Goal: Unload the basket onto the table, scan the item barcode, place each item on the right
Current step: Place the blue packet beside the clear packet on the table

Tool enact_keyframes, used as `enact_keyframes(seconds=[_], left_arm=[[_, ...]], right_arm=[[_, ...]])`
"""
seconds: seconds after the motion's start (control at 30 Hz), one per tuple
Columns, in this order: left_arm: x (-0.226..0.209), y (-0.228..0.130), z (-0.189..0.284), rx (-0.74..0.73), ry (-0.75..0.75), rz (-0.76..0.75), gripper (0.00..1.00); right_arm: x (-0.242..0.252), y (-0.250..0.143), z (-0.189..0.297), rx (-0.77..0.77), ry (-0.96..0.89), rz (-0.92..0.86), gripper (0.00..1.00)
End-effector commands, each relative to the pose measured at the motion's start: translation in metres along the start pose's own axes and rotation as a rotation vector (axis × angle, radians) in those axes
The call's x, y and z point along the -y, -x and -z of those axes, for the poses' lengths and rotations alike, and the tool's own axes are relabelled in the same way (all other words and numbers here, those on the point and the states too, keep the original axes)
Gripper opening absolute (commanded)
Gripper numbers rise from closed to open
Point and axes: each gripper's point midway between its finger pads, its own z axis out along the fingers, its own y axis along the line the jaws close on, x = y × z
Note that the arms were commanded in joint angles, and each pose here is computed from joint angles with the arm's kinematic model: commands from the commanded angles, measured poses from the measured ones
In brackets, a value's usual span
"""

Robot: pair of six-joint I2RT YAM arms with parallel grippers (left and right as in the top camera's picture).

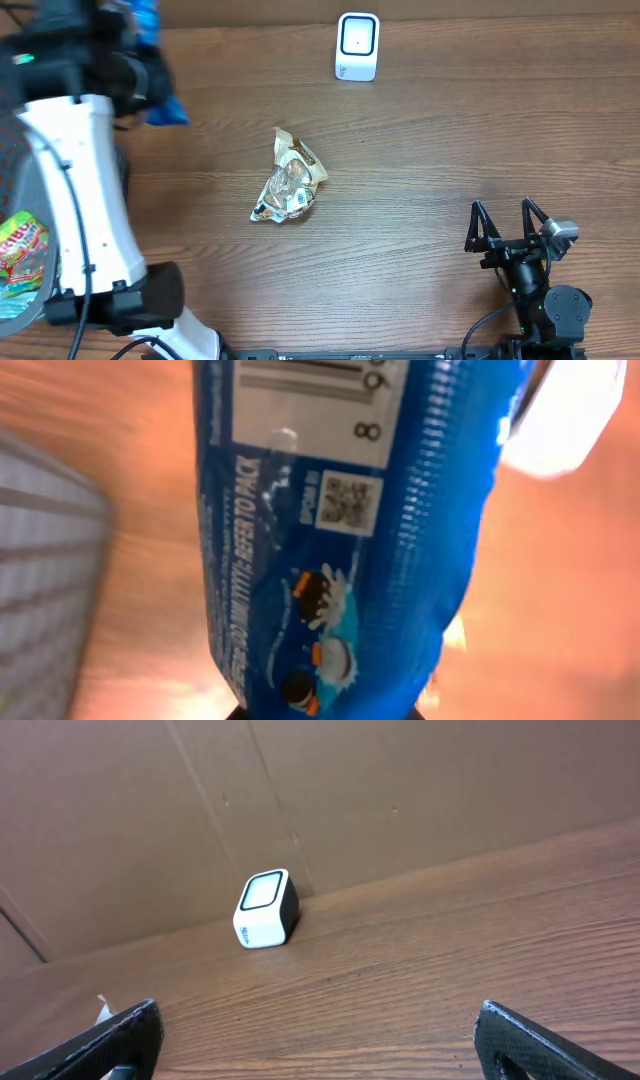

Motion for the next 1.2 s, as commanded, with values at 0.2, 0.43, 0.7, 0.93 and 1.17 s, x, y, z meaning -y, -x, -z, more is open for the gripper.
enact_keyframes(seconds=[0.2, 0.43, 0.7, 0.93, 1.17], left_arm=[[0.038, -0.111, -0.111, -0.372, 0.059, -0.16, 0.04], [0.013, -0.162, -0.192, -0.416, 0.1, -0.135, 0.04], [0.019, -0.131, -0.191, -0.309, 0.1, -0.153, 0.49], [0.025, -0.037, -0.085, -0.09, 0.141, -0.082, 0.47], [-0.036, 0.006, 0.039, 0.181, 0.281, 0.171, 0.43]], right_arm=[[-0.002, -0.002, 0.0, 0.002, 0.012, 0.002, 1.0], [-0.002, -0.002, 0.0, 0.002, 0.012, 0.002, 1.0], [-0.002, -0.002, 0.0, 0.002, 0.012, 0.002, 1.0], [-0.002, -0.002, 0.0, 0.002, 0.012, 0.002, 1.0], [-0.002, -0.002, 0.0, 0.002, 0.012, 0.002, 1.0]])
